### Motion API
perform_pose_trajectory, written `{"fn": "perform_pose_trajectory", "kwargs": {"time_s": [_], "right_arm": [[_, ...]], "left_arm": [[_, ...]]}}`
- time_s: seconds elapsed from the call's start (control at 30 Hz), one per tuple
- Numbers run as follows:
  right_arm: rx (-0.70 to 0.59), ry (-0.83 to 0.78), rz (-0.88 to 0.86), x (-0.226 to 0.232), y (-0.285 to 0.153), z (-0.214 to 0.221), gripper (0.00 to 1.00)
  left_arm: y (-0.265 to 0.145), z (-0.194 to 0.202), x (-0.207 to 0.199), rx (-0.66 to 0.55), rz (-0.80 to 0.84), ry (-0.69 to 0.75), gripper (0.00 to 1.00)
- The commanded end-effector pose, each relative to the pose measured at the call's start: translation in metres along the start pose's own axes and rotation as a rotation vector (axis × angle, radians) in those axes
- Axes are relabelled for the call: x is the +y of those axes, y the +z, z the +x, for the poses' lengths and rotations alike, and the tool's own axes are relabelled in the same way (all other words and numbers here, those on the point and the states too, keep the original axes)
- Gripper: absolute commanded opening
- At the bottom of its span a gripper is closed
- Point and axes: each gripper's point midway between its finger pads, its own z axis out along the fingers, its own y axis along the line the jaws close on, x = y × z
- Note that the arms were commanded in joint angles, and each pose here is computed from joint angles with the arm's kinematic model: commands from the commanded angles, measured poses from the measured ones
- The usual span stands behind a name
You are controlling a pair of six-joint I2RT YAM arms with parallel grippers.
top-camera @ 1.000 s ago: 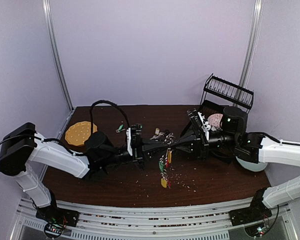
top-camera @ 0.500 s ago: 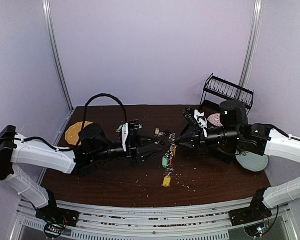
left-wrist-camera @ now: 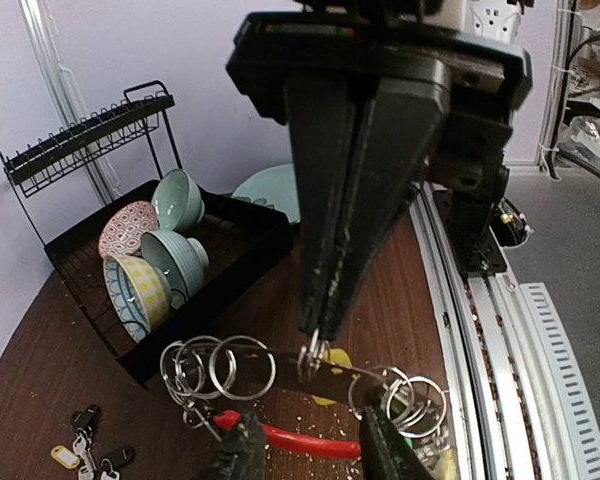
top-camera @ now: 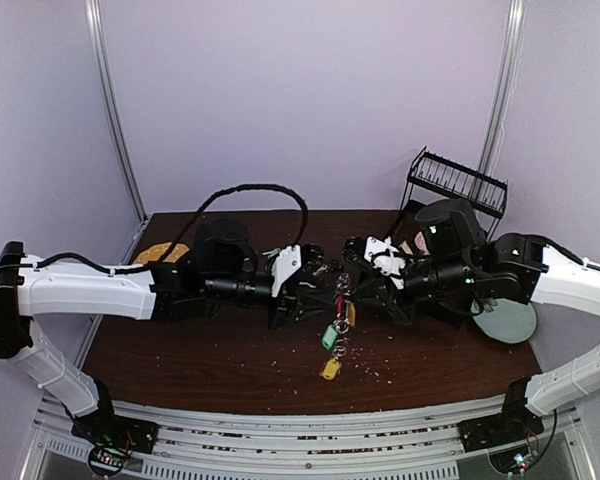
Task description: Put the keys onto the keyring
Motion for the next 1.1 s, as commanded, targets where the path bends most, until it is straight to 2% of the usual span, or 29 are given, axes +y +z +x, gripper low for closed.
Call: {"fn": "perform_pose_trajectory", "kwargs": {"time_s": [0.0,0.13,0.37,0.7,0.83,0.97,1.0,1.07], "right_arm": [[-0.054,-0.039,0.020,0.000,-0.011,-0.021,0.00],[-0.046,-0.052,0.011,0.004,-0.007,-0.020,0.00],[-0.080,-0.062,-0.005,0.010,-0.008,-0.026,0.00],[-0.066,-0.066,-0.018,0.013,-0.005,-0.023,0.00],[-0.068,-0.067,-0.019,0.013,-0.006,-0.023,0.00],[-0.088,-0.052,-0.003,0.011,-0.009,-0.024,0.00],[-0.104,-0.042,0.010,0.008,-0.010,-0.023,0.03],[-0.158,-0.005,0.015,0.003,-0.014,-0.022,0.16]], "left_arm": [[0.001,-0.010,-0.008,-0.030,0.055,0.040,0.35],[0.001,-0.020,-0.007,-0.062,0.045,0.048,0.34],[0.013,-0.014,-0.003,-0.026,0.020,0.060,0.19],[0.011,-0.026,-0.008,-0.073,0.009,0.101,0.18],[0.009,-0.029,-0.007,-0.082,0.003,0.108,0.00],[0.006,-0.027,-0.006,-0.098,-0.020,0.098,0.00],[0.003,-0.025,-0.007,-0.110,-0.023,0.099,0.00],[-0.005,-0.034,-0.010,-0.174,-0.033,0.114,0.00]]}}
